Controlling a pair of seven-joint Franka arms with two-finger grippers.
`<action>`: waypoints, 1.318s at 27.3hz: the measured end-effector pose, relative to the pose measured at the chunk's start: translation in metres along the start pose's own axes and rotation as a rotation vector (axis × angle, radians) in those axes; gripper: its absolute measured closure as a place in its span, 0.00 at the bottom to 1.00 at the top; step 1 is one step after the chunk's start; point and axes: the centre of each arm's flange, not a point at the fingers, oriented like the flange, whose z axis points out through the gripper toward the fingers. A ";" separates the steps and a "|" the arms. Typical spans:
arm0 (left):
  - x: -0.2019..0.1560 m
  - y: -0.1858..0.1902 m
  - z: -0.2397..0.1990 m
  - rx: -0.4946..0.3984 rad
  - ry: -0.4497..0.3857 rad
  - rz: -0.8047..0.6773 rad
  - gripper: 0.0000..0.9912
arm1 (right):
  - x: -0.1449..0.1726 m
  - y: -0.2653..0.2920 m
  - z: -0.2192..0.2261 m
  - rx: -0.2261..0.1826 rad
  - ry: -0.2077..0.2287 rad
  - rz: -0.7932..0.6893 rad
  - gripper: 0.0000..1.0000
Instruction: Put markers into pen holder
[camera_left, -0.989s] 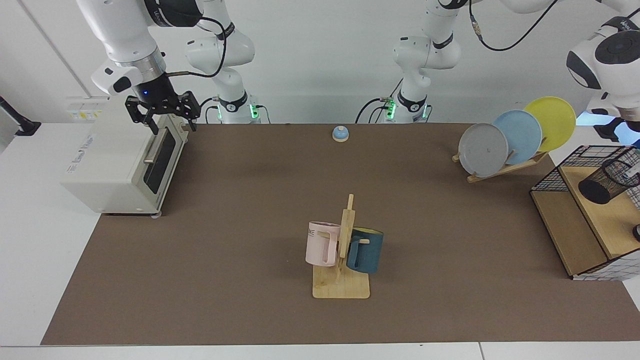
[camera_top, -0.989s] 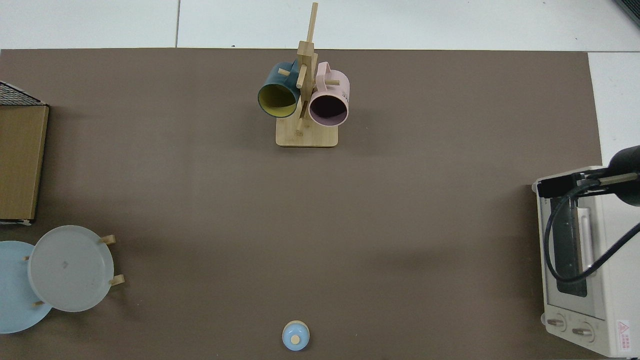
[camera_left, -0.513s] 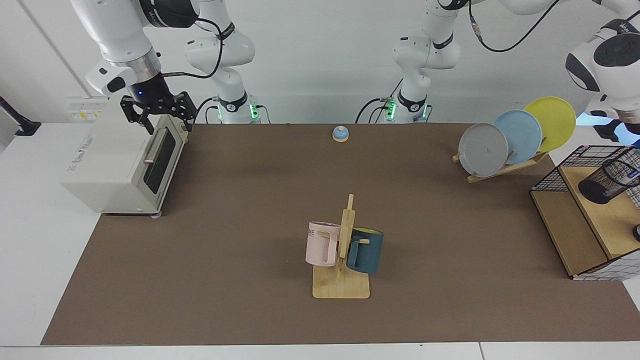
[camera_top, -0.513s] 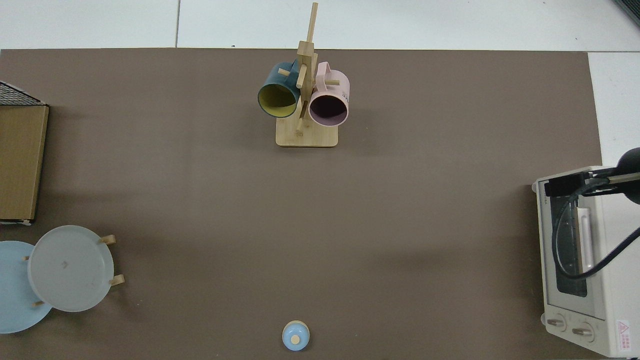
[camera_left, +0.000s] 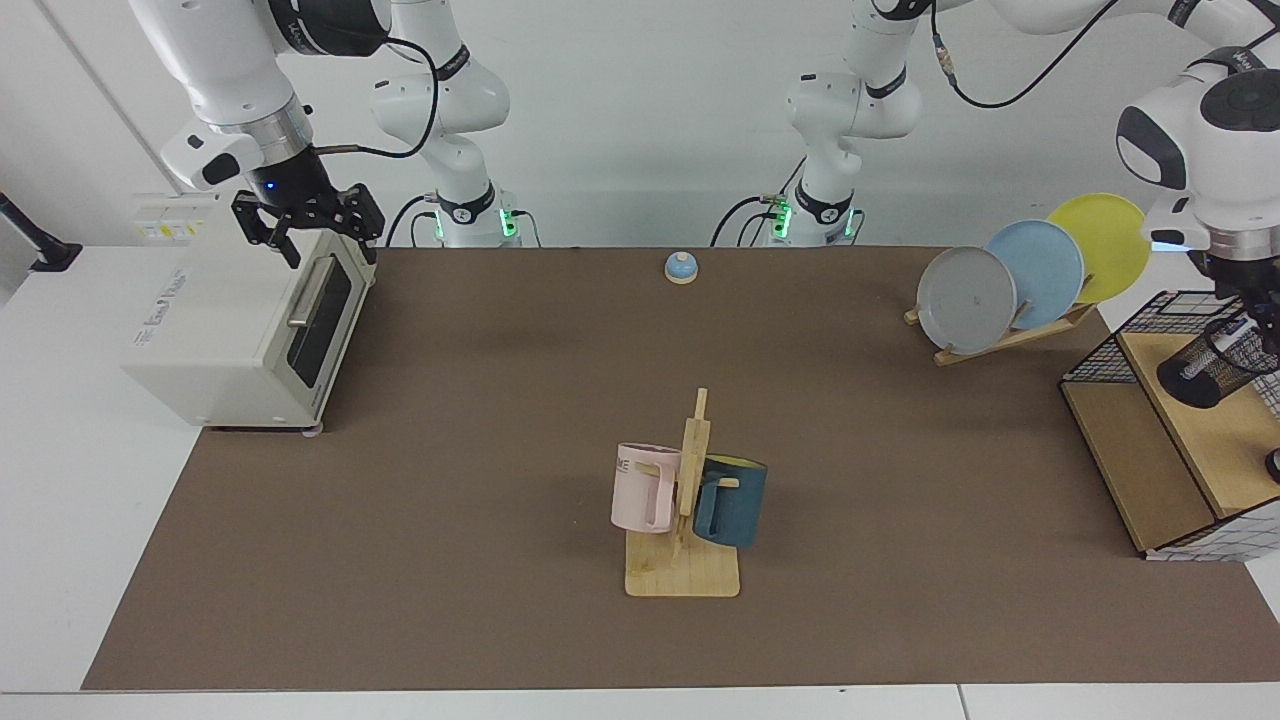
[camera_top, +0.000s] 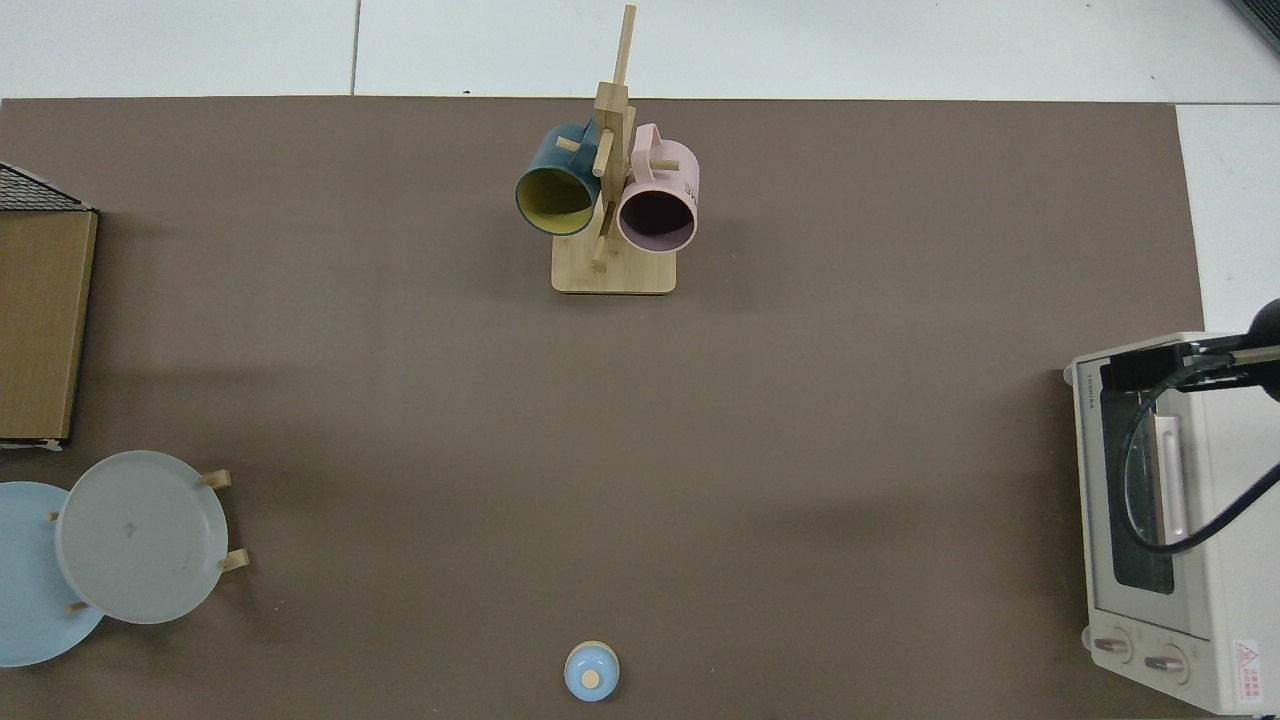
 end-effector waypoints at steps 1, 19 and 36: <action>0.007 0.000 0.000 -0.014 0.035 -0.009 0.00 | 0.000 0.002 0.000 0.000 0.000 0.004 0.00; 0.178 -0.017 -0.069 -0.113 0.339 -0.148 0.00 | -0.001 0.009 0.000 -0.005 -0.002 0.019 0.00; 0.239 0.023 -0.102 -0.452 0.337 -0.889 0.00 | -0.001 0.007 0.000 -0.006 -0.002 0.015 0.00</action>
